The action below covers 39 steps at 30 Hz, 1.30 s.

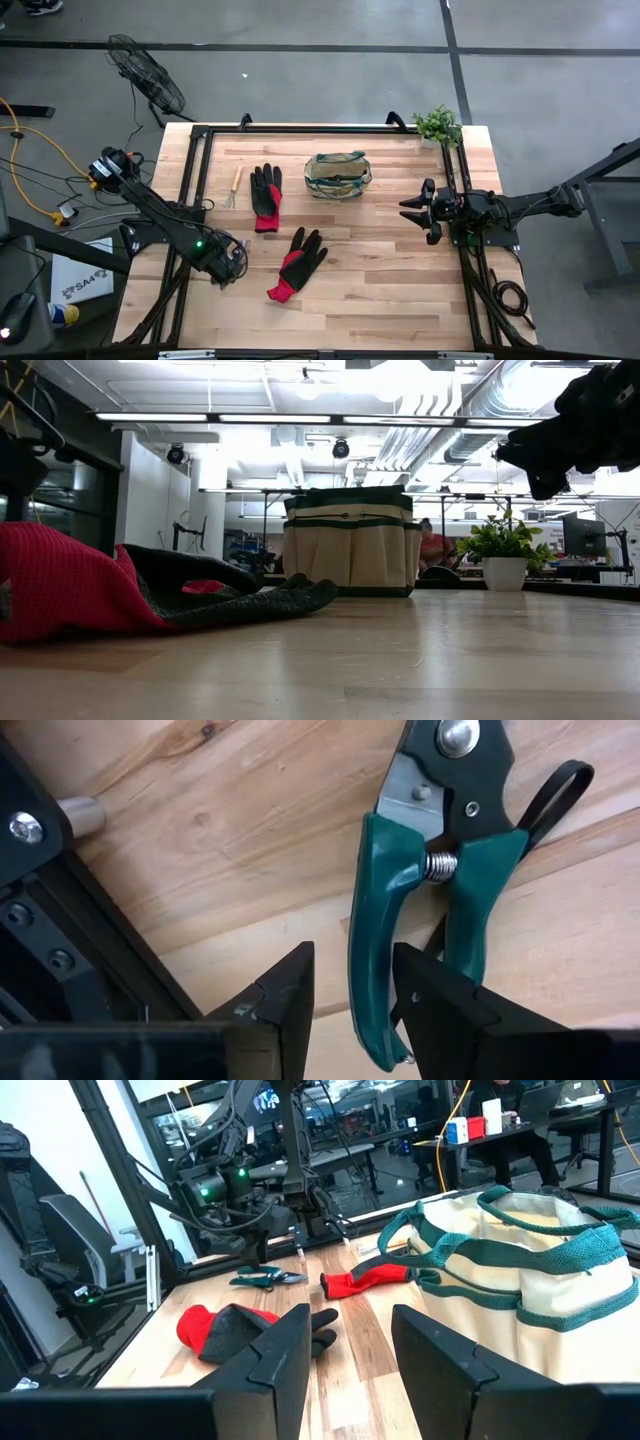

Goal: Pick & Place Garden tools in Gardening bag
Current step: Put the green shear scissors into the gardening bag

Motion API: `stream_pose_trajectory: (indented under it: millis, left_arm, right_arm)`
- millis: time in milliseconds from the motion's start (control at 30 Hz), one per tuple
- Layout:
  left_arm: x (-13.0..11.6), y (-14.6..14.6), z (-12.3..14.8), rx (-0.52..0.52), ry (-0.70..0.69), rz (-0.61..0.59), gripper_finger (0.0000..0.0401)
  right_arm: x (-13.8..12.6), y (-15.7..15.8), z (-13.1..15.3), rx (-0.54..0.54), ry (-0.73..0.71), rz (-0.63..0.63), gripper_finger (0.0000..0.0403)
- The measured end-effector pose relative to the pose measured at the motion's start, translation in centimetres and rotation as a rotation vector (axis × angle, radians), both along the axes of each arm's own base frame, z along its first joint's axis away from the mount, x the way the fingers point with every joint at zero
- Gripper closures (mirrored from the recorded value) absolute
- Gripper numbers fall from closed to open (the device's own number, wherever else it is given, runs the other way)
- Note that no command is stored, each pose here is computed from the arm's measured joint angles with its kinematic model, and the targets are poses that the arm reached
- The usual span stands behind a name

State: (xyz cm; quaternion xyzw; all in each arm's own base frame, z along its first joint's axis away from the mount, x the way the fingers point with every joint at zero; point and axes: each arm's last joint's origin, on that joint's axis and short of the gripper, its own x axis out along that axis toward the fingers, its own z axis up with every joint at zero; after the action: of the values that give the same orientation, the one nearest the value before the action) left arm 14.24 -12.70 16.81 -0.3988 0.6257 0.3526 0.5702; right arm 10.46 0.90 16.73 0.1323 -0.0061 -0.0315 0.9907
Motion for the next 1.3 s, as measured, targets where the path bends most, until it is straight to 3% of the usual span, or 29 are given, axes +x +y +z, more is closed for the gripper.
stream_pose_trajectory:
  millis: [1300]
  left_arm:
    - [0.8, -0.8, -2.1, 0.022, 0.072, -0.034, 0.0269]
  right_arm:
    - [0.0, 0.0, 0.0, 0.0, 0.005, 0.0, 0.0268]
